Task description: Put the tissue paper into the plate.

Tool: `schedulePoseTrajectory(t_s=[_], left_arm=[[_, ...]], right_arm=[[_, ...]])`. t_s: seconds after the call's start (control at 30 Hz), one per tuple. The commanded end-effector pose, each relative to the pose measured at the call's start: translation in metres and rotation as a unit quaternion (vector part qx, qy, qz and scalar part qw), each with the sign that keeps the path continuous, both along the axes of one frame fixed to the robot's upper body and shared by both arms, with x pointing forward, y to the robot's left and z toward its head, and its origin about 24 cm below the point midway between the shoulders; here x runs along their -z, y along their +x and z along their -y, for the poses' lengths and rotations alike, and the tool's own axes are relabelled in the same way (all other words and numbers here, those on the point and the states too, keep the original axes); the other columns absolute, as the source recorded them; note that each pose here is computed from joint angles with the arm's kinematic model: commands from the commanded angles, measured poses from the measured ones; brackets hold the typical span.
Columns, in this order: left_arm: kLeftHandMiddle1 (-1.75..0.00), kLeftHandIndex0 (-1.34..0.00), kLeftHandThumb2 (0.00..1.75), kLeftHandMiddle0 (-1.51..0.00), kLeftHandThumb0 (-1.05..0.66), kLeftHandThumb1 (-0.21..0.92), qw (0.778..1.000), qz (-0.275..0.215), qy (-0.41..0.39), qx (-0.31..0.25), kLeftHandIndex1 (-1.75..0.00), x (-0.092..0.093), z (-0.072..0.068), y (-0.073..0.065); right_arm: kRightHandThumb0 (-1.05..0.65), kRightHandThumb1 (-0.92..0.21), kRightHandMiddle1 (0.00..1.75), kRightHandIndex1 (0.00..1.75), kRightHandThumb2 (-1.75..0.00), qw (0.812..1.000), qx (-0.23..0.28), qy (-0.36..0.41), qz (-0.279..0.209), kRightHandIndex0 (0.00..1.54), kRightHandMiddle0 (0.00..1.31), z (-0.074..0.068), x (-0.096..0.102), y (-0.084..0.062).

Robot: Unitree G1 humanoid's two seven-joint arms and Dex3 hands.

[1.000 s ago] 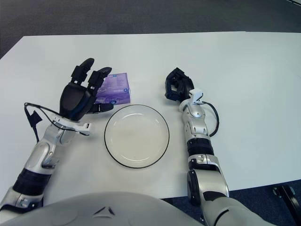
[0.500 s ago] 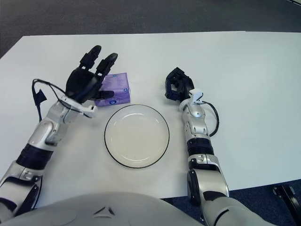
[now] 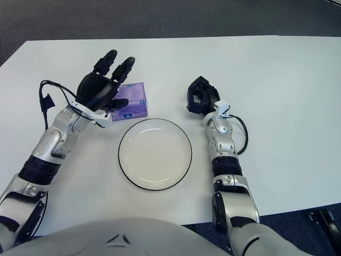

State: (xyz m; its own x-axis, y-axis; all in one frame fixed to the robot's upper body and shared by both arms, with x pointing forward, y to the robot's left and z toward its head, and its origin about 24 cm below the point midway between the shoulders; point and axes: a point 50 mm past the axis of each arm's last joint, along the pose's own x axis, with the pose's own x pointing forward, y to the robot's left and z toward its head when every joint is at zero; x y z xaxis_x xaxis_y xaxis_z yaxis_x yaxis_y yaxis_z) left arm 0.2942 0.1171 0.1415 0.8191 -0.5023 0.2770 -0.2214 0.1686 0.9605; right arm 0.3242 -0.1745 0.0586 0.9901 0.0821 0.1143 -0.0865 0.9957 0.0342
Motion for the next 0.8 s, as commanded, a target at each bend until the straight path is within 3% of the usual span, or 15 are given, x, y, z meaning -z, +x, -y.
schedulePoseTrajectory(t_s=[0.0, 0.4, 0.77], left_arm=[[0.0, 0.0, 1.15, 0.0, -1.05, 0.92, 1.0, -0.014, 0.002, 0.02, 0.0, -0.0047, 0.0016, 0.007], [-0.02, 0.0, 1.08, -0.04, -1.05, 0.92, 0.986, -0.122, -0.023, 0.108, 0.0, -0.0017, 0.0038, 0.0143], [-0.02, 0.0, 1.04, -0.04, -1.05, 0.92, 0.974, -0.189, 0.011, 0.123, 0.0, -0.0014, 0.0031, 0.0132]], right_arm=[[-0.44, -0.45, 1.75, 1.75, -1.15, 0.991, 0.011, 0.044, -0.126, 0.99, 0.51, -0.0138, 0.0729, -0.0436], [-0.44, -0.45, 1.75, 1.75, -1.15, 0.991, 0.011, 0.043, -0.125, 0.99, 0.51, -0.014, 0.0731, -0.044], [-0.44, -0.45, 1.75, 1.75, -1.15, 0.991, 0.012, 0.044, -0.126, 1.0, 0.51, -0.014, 0.0732, -0.0441]])
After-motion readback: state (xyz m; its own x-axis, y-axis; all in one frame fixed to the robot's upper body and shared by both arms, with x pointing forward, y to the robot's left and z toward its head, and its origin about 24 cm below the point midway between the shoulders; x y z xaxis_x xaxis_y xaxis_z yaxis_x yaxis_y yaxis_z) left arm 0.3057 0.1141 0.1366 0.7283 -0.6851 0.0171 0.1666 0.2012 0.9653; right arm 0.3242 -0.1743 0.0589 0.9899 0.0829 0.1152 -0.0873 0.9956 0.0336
